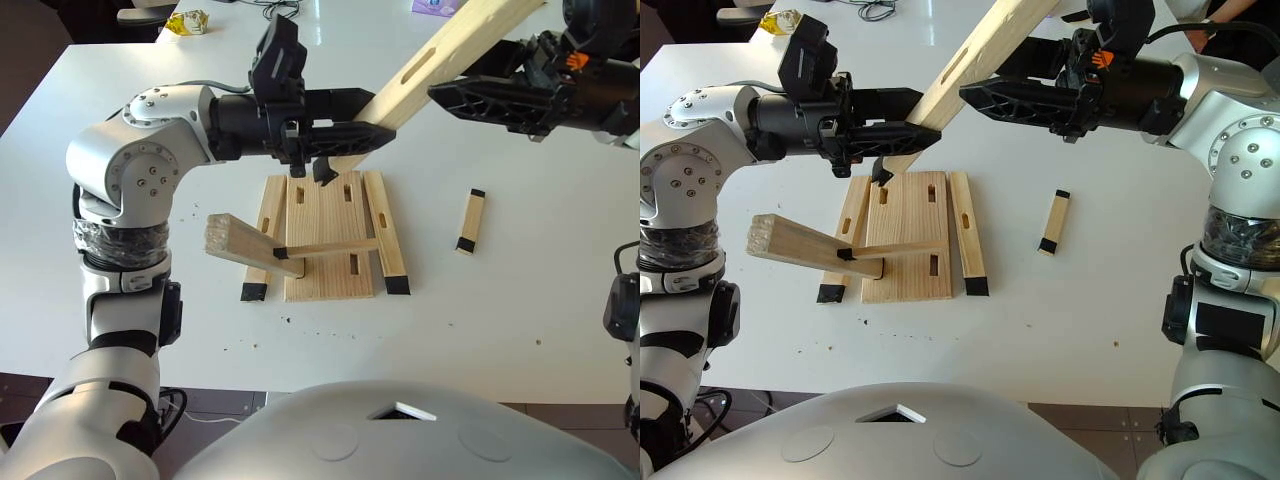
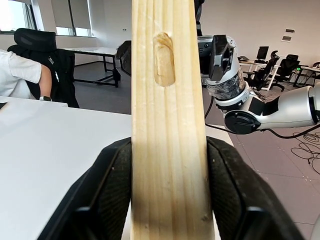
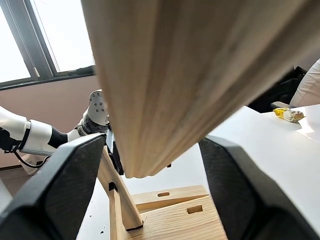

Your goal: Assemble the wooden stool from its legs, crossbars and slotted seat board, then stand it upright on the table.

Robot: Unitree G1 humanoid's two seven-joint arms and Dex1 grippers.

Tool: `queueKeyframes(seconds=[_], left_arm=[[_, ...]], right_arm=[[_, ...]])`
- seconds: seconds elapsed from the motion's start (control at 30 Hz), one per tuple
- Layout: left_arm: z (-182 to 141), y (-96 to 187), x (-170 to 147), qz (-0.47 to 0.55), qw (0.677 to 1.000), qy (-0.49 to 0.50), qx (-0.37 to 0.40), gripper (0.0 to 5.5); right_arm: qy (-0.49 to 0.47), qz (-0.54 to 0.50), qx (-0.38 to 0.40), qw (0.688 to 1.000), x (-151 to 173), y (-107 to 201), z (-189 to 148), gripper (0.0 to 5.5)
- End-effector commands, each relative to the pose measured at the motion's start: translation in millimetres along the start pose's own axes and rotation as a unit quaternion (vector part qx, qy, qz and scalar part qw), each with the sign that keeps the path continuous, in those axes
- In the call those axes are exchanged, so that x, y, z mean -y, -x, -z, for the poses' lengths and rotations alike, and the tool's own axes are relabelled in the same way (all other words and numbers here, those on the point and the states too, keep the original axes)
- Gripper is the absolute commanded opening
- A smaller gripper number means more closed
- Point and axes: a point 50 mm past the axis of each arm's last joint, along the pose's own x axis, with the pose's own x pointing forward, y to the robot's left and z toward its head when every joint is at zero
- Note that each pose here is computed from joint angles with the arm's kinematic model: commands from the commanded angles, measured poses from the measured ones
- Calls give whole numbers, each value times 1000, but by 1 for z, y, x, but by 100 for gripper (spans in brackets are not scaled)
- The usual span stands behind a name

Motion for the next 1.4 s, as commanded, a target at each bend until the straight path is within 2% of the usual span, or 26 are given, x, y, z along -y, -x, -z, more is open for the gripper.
queueKeyframes(seconds=[0.03,0.2,0.5,0.97,1.2,1.23,1.4], left_arm=[[0,-3,2,7,1000,2,-5,205],[0,-3,2,9,1000,2,-6,205],[0,-4,4,17,1000,3,-8,205],[-2,-2,-2,1,1000,0,-7,205],[-3,-3,-9,-24,1000,13,-6,205],[-1,-3,-8,-20,999,24,-13,241],[14,5,-20,-85,995,-3,-51,320]], right_arm=[[12,-18,0,1000,-5,-6,-7,341],[11,-21,-4,1000,-7,-7,-5,341],[11,-27,-12,1000,-8,-8,-2,213],[11,-35,-50,998,-12,-5,9,211],[29,-23,-42,998,-9,-8,9,211],[34,-17,-34,999,-8,-9,6,211],[63,20,-18,998,-2,-5,-4,205]])
